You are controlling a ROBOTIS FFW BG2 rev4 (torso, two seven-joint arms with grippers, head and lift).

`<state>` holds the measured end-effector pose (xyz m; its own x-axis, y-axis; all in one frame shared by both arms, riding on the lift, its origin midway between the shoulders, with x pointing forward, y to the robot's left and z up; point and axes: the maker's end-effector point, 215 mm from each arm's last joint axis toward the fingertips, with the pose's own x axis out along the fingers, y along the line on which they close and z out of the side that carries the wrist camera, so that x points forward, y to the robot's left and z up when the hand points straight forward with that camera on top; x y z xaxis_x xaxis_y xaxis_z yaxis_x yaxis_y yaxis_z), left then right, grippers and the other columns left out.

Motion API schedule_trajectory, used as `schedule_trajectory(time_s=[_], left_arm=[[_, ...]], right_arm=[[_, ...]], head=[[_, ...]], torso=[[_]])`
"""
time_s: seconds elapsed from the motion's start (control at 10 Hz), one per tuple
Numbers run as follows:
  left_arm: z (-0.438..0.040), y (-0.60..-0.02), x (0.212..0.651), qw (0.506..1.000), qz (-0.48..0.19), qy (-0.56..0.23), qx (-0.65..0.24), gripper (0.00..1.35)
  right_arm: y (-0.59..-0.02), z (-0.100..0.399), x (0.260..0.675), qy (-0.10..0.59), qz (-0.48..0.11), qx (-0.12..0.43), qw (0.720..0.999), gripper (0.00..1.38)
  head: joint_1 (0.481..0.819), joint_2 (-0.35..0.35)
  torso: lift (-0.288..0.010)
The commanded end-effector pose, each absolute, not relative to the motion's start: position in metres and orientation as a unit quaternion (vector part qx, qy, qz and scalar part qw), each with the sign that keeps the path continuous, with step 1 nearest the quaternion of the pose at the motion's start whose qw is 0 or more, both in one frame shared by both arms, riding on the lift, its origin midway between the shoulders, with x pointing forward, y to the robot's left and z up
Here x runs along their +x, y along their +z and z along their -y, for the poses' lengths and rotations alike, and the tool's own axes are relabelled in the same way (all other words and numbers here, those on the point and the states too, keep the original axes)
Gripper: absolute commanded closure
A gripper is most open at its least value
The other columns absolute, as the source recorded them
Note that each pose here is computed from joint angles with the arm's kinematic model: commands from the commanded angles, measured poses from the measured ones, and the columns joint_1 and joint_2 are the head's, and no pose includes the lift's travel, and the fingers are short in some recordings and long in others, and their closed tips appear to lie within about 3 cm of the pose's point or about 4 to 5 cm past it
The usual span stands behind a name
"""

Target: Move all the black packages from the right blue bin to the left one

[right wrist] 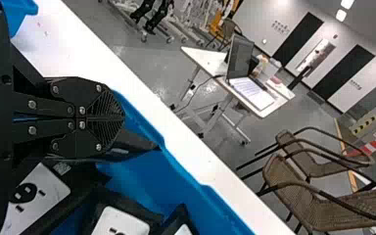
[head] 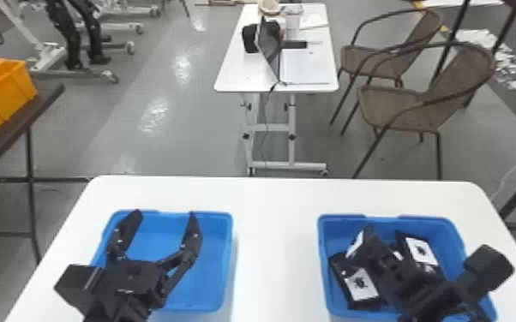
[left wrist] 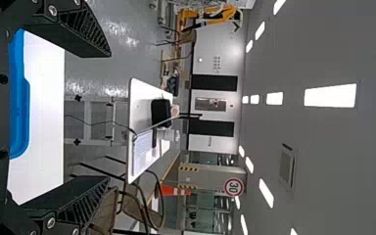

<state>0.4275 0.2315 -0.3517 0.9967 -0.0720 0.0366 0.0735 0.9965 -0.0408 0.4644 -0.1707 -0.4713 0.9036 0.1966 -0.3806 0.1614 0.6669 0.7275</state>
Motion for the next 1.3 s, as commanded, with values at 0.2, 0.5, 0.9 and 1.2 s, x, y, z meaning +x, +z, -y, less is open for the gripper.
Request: schedule_trajectory(time_s=[0.2,0.5,0.9,1.2], left_arm=[[-0.231,-0.352,0.428,0.999,0.017,-0.037,-0.024,0.13],[-0.230,-0.353,0.427,0.999,0.016,-0.038,-0.025,0.13],[-0.232,-0.353,0.427,0.999,0.017,-0.035,-0.024,0.13],[-0.232,-0.354,0.426,0.999,0.016,-0.035,-0.026,0.13]], right_arm=[[-0.410,0.158,0.468,0.075,-0.210,0.388,0.894,1.13],[-0.436,0.168,0.444,0.051,-0.261,0.384,0.884,0.24],[-0.516,0.204,0.421,-0.042,-0.306,0.358,0.881,0.19],[-0.536,0.212,0.431,-0.057,-0.309,0.362,0.877,0.18]], head=[[0.695,0.086],[0.695,0.095],[0.695,0.058],[0.695,0.030]], torso=[[-0.041],[-0.041],[-0.041],[-0.041]])
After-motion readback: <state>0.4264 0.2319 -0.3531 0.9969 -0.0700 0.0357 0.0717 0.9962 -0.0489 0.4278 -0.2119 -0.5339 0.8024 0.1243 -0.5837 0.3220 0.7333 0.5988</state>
